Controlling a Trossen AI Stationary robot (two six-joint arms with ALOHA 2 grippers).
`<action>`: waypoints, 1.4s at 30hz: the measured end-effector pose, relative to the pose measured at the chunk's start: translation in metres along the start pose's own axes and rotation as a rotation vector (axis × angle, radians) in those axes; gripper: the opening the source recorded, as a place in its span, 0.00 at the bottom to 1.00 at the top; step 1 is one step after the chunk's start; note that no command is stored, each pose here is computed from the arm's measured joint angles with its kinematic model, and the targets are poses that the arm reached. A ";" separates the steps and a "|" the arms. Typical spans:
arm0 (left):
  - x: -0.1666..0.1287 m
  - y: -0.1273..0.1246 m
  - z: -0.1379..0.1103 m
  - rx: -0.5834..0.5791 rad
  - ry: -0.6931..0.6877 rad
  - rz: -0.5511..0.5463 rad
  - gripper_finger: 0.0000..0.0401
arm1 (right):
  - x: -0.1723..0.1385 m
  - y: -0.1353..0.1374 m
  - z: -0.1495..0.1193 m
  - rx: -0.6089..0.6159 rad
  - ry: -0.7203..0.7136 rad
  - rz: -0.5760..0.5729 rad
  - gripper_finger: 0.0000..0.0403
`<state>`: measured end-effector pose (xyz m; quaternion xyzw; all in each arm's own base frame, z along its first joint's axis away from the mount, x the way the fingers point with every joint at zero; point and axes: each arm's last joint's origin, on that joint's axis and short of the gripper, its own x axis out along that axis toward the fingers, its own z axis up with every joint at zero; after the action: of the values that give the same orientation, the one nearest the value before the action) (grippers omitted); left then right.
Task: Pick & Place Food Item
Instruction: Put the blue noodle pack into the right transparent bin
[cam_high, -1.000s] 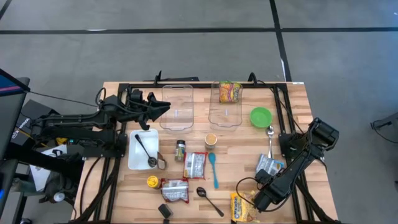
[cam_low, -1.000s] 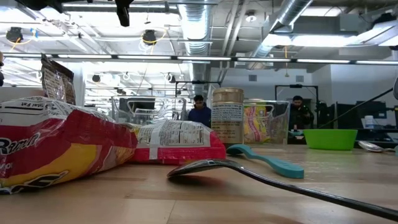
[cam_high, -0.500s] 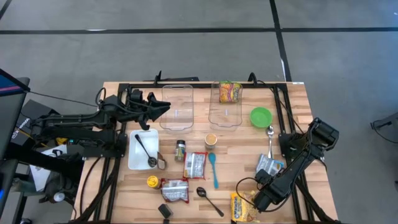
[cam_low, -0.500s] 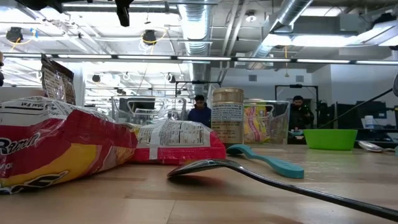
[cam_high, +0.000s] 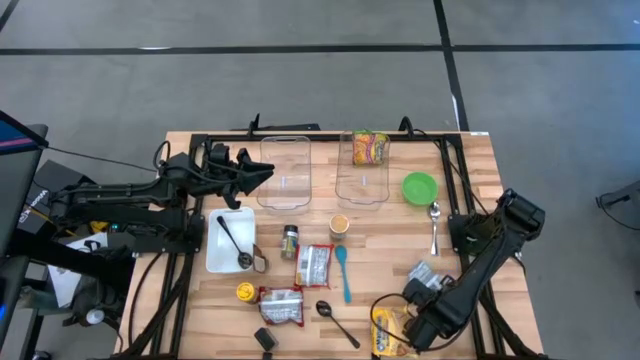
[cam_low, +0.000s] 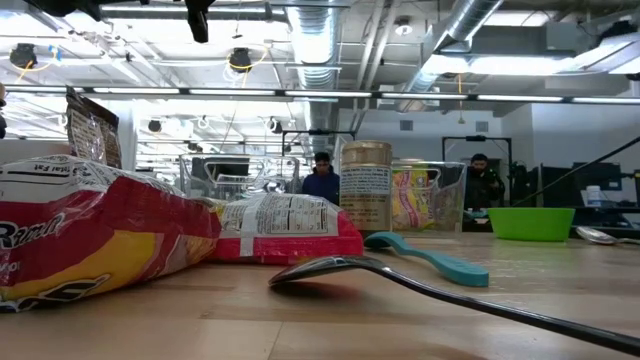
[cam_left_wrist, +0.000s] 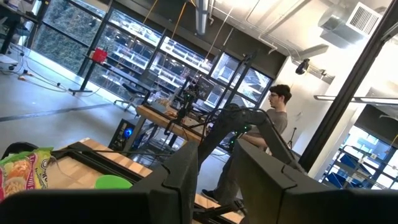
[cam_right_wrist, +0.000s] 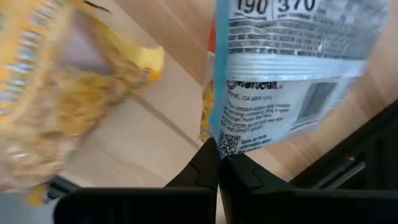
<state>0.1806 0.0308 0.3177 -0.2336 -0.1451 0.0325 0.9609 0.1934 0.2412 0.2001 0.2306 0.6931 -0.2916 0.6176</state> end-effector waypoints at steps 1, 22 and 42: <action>0.000 0.000 0.000 0.000 0.000 0.000 0.25 | -0.005 0.001 0.000 0.002 -0.012 0.003 0.00; 0.000 0.000 0.000 0.000 0.000 0.000 0.25 | -0.132 -0.003 0.048 0.013 -0.339 0.108 0.00; 0.000 0.000 0.000 0.000 0.003 0.002 0.25 | -0.188 -0.029 0.133 -0.233 -0.490 0.143 0.00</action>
<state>0.1807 0.0308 0.3174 -0.2339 -0.1433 0.0329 0.9611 0.2941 0.1358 0.3807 0.1292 0.5340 -0.2125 0.8081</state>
